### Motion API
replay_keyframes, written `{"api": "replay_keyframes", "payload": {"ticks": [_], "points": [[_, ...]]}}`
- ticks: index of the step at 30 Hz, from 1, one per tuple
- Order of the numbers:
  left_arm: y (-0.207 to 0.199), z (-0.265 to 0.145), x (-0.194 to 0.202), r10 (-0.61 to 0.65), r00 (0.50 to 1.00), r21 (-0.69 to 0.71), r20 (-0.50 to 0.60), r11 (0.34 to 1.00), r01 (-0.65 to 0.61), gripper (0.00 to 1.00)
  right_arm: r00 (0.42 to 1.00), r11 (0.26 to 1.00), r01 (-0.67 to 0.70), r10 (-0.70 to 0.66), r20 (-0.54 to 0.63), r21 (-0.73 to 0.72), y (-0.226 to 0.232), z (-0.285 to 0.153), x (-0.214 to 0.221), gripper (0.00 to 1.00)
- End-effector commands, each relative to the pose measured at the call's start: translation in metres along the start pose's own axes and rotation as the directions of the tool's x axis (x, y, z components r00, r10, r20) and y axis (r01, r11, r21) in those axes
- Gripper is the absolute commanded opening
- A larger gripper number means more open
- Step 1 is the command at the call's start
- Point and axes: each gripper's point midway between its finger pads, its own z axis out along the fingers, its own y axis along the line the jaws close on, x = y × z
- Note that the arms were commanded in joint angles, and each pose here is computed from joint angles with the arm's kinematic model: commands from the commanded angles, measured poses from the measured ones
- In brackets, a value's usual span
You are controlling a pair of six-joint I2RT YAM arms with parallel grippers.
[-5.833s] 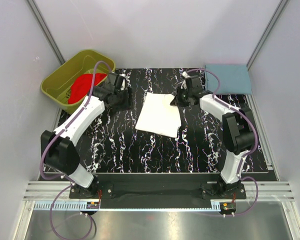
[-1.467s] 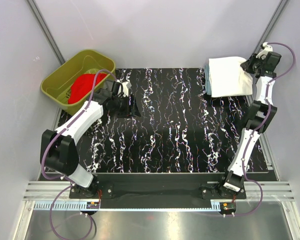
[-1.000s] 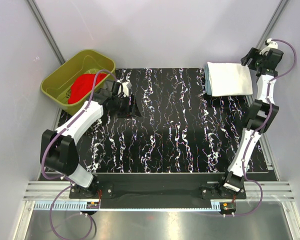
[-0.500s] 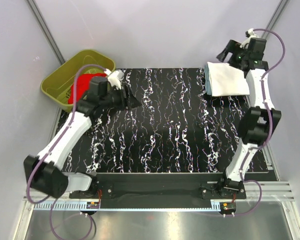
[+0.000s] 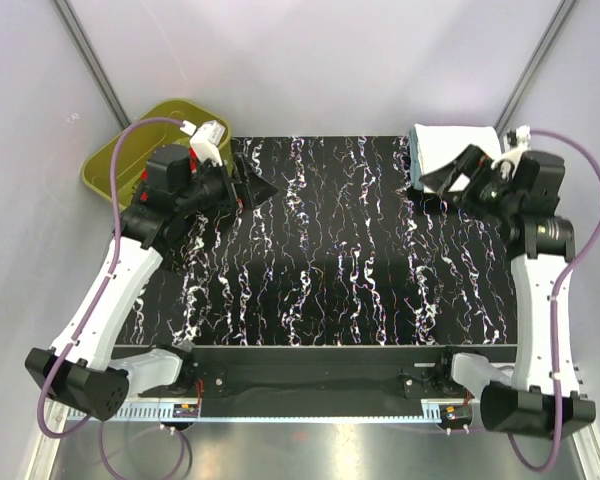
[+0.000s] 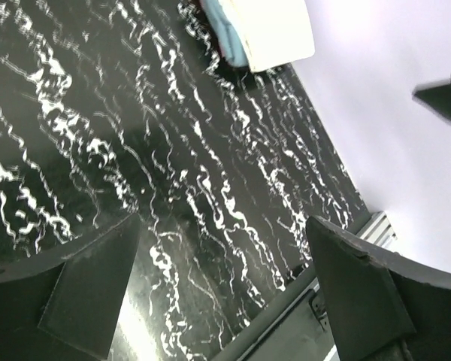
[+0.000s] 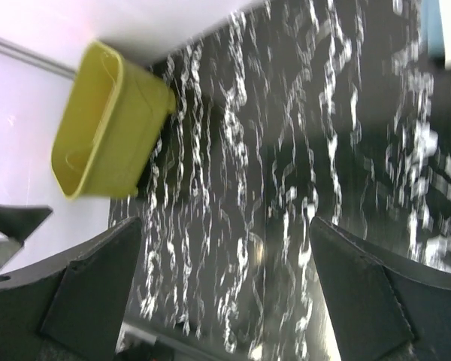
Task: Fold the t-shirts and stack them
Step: Neatly place the folded tshirt to the corner
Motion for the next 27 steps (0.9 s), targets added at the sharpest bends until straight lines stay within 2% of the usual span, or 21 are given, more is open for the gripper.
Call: {"api": "replay_keyframes", "payload": {"ticks": [1,5,7,18,22,27], "points": [[0.005,-0.014,0.006,-0.003,1.0,-0.036,0.012,0.999,0.004,0.99,0.994,0.996,-0.074,0.077,-0.071,0.039,-0.013,-0.013,0.04,1.0],[-0.001,-0.024,0.025,0.006,1.0,0.021,0.001,1.0,-0.006,0.99,0.993,0.996,-0.088,0.089,-0.079,0.018,-0.009,-0.026,0.054,1.0],[-0.013,-0.034,0.026,0.02,0.999,0.073,0.025,0.997,-0.021,0.99,0.996,0.997,-0.072,0.072,-0.053,0.006,-0.004,-0.034,0.053,1.0],[-0.031,-0.05,0.038,-0.004,1.0,0.165,0.028,0.986,-0.001,0.99,0.999,0.999,-0.043,0.043,-0.009,0.018,0.0,-0.044,0.045,1.0],[-0.03,-0.056,0.036,0.021,0.999,0.141,0.04,0.99,-0.027,0.99,0.998,0.998,-0.063,0.063,-0.013,0.002,0.002,-0.043,0.047,1.0],[-0.033,-0.07,0.025,0.067,0.992,0.114,0.111,0.99,-0.08,0.99,0.998,0.998,-0.058,0.058,0.021,-0.033,0.015,-0.048,0.036,1.0]]}}
